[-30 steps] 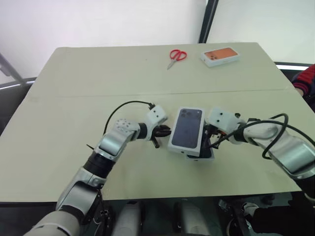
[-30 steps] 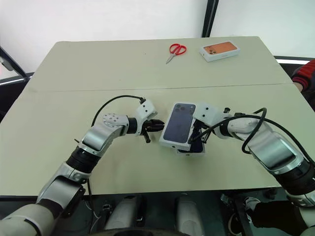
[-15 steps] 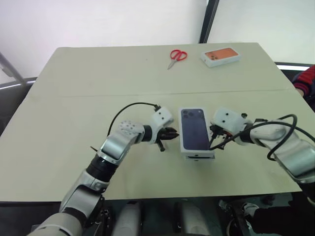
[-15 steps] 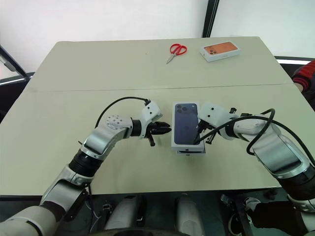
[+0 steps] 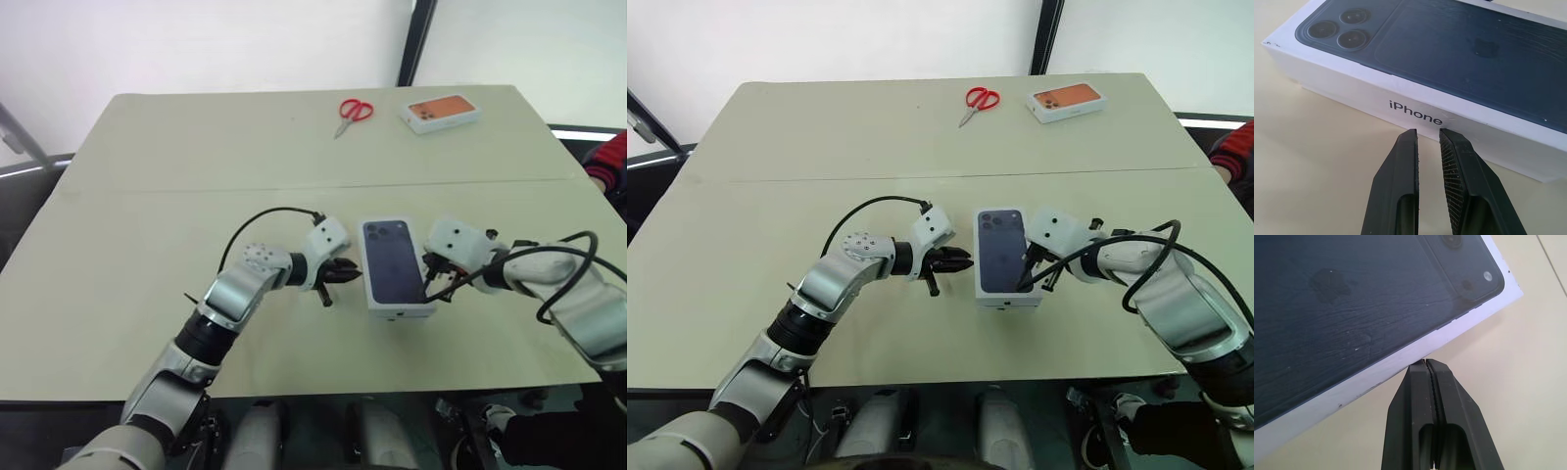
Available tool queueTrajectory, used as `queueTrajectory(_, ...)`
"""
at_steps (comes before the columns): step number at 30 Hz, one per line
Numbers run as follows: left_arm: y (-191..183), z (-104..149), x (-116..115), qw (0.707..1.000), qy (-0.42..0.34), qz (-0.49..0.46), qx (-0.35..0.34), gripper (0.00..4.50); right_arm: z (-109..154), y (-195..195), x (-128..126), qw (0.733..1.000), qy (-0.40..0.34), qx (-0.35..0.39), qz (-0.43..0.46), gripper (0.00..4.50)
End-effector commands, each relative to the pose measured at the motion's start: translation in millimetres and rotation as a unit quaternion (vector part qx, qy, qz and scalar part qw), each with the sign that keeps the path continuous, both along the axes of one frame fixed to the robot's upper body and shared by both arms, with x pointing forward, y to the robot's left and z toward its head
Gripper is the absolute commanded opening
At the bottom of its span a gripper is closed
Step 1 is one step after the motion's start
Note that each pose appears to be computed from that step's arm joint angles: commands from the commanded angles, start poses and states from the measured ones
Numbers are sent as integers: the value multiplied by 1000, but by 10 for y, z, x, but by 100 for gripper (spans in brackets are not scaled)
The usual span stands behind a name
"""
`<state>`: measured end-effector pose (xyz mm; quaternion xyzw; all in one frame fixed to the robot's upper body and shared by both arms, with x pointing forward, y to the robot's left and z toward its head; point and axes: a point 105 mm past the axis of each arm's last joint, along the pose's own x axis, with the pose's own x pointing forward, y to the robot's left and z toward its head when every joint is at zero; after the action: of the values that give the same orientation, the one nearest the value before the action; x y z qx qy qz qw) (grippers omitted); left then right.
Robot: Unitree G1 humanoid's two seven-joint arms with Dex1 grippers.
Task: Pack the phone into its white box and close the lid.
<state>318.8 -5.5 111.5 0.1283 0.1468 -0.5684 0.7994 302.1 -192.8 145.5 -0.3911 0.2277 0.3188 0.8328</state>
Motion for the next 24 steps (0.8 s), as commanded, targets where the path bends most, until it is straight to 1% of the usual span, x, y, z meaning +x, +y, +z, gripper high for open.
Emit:
queueTrajectory(1,-184,190,-148,998,-28,-50,-28,77,90,134,-72,999,-14,3,37,2)
queueTrajectory(14,-192,143,-200,998,-22,-61,-20,77,19,104,-107,999,-6,-1,33,2)
queueTrajectory(20,-139,34,-163,999,-15,-49,-2,77,-5,100,-120,999,-3,-4,35,2)
queueTrajectory(24,-95,37,-142,999,-11,-41,-5,77,9,48,-114,1000,-4,-9,29,2)
